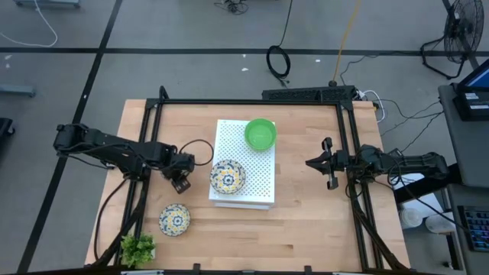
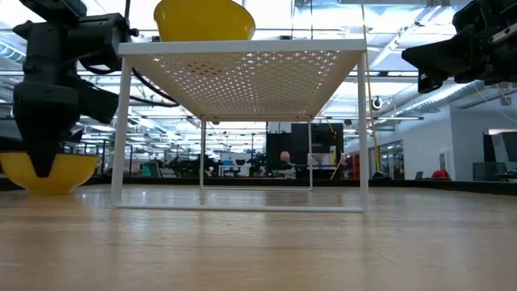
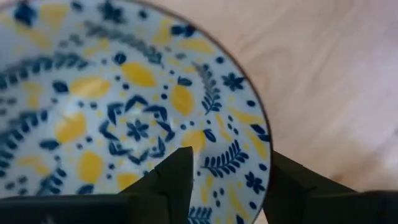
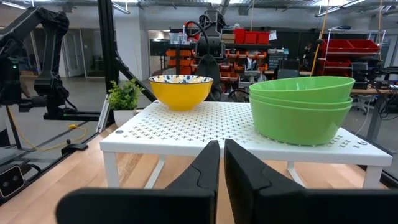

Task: Pick & Place Mini bowls
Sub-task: Stack the top yellow patterned bowl on the yellow patterned bowl on the shelf

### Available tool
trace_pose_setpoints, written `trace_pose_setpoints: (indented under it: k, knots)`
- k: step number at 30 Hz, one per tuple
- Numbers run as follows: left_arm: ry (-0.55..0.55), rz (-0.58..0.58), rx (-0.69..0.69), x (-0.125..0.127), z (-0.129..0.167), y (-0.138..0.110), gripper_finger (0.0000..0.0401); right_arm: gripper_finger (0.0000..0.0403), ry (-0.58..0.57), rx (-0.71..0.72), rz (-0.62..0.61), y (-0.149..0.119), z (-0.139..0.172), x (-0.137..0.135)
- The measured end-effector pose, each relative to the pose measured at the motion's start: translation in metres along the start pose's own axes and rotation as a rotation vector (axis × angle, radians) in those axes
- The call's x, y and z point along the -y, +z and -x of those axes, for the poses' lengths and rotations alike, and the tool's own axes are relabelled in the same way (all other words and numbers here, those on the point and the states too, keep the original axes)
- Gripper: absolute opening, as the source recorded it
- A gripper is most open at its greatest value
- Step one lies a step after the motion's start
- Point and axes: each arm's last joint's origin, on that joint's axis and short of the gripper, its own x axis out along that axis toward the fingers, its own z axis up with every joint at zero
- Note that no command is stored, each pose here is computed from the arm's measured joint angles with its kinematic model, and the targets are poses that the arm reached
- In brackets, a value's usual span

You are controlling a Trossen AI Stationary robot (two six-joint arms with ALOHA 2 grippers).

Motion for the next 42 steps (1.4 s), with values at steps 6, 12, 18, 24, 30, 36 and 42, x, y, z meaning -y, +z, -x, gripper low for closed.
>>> trace_pose_setpoints:
  k: [6, 12, 18, 24, 30, 36, 42]
  knots:
    - [0.046, -0.048, 0.046, -0.001, 0.0, 0.002, 0.0146, 0.0015, 0.0, 0.0, 0.0, 0.0, 0.0, 0.0]
    - [0.069, -0.054, 0.063, -0.002, 0.0, 0.002, 0.0145, 0.0012, 0.0, 0.0, 0.0, 0.0, 0.0, 0.0]
    - [-0.015, -0.041, -0.023, 0.0, 0.0, -0.001, 0.0129, 0.0013, 0.0, 0.0, 0.0, 0.0, 0.0, 0.0]
    - [-0.017, 0.02, -0.116, -0.003, 0.001, -0.007, 0.0107, 0.0013, 0.0, 0.0, 0.0, 0.0, 0.0, 0.0]
    - [0.011, 0.026, -0.143, -0.005, 0.001, -0.01, 0.0094, 0.0015, 0.0, 0.0, 0.0, 0.0, 0.0, 0.0]
    - [0.004, 0.023, -0.135, -0.004, 0.004, -0.009, 0.0093, 0.0012, 0.0, 0.0, 0.0, 0.0, 0.0, 0.0]
    - [-0.03, -0.017, -0.076, 0.002, 0.017, -0.004, 0.0092, 0.0013, 0.0, 0.0, 0.0, 0.0, 0.0, 0.0]
